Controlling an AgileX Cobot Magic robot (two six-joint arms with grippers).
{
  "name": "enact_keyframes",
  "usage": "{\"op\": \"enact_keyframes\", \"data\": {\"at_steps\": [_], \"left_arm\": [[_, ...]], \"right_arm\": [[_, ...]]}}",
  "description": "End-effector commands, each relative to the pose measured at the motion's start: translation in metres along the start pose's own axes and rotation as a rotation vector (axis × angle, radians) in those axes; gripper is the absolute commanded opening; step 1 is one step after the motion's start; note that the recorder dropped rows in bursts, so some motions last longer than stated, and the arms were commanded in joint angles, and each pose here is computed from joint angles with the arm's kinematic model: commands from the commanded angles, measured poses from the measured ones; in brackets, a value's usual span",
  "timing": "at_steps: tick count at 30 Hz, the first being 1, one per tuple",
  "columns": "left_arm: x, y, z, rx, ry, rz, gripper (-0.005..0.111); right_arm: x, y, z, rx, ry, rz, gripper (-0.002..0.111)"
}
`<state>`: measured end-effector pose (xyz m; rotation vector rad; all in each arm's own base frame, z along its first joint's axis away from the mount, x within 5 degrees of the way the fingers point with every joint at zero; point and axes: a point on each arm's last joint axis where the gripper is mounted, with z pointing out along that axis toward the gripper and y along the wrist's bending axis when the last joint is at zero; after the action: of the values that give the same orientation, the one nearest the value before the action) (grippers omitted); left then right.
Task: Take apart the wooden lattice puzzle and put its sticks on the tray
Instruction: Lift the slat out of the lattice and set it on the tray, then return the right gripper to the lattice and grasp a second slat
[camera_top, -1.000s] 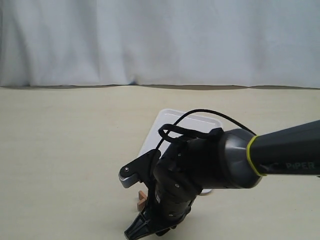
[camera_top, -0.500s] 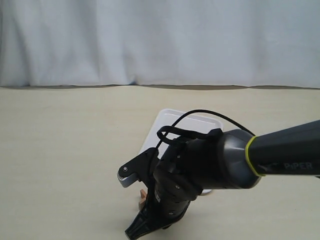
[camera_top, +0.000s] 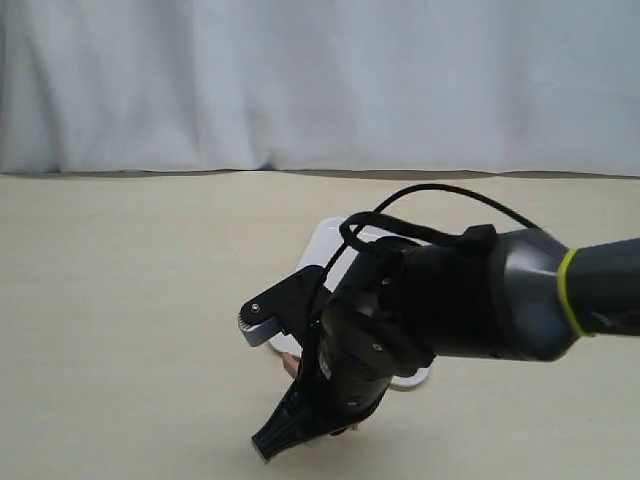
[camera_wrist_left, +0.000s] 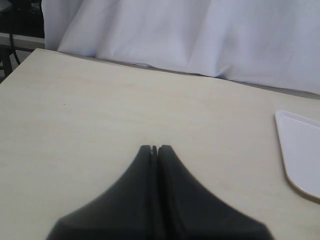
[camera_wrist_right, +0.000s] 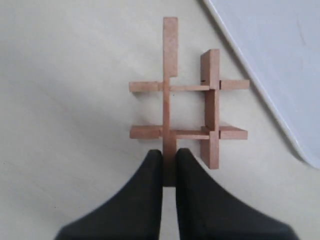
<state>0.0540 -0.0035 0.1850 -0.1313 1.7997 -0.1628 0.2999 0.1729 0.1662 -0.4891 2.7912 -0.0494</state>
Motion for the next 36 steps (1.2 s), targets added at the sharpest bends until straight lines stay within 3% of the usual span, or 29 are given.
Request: {"op": "enact_keyframes", "data": {"at_steps": [1, 3, 8, 15, 17, 20, 23, 25, 30, 36], "left_arm": [[0.0, 0.0, 0.0, 0.008, -0.008, -0.002, 0.0], [0.0, 0.0, 0.0, 0.008, -0.008, -0.002, 0.0], [0.0, 0.0, 0.0, 0.008, -0.008, -0.002, 0.0], [0.0, 0.0, 0.0, 0.008, -0.005, -0.002, 0.0], [0.0, 0.0, 0.0, 0.008, -0.005, -0.002, 0.0], [0.0, 0.0, 0.0, 0.008, -0.005, -0.002, 0.0], [0.0, 0.0, 0.0, 0.008, -0.005, -0.002, 0.0], [0.0, 0.0, 0.0, 0.008, -0.005, -0.002, 0.0], [0.0, 0.0, 0.0, 0.008, -0.005, -0.002, 0.0], [0.0, 0.0, 0.0, 0.008, -0.005, -0.002, 0.0]], "right_arm": [[-0.004, -0.006, -0.025, 0.019, -0.07, -0.028, 0.004], [-0.006, -0.013, -0.035, 0.051, -0.106, -0.029, 0.004], [-0.016, -0.055, -0.033, 0.233, -0.217, 0.2, 0.004], [-0.029, -0.069, 0.009, 0.179, -0.267, 0.248, 0.006], [-0.033, -0.075, 0.017, 0.206, -0.274, 0.288, 0.012], [-0.035, -0.081, 0.023, 0.268, -0.277, 0.34, 0.031], [-0.036, -0.081, 0.024, 0.272, -0.282, 0.328, 0.052], [-0.037, -0.076, 0.019, 0.255, -0.288, 0.301, 0.059], [-0.038, -0.057, -0.001, 0.216, -0.282, 0.129, 0.06], [-0.029, -0.043, -0.021, 0.122, -0.214, 0.04, 0.06]]}}
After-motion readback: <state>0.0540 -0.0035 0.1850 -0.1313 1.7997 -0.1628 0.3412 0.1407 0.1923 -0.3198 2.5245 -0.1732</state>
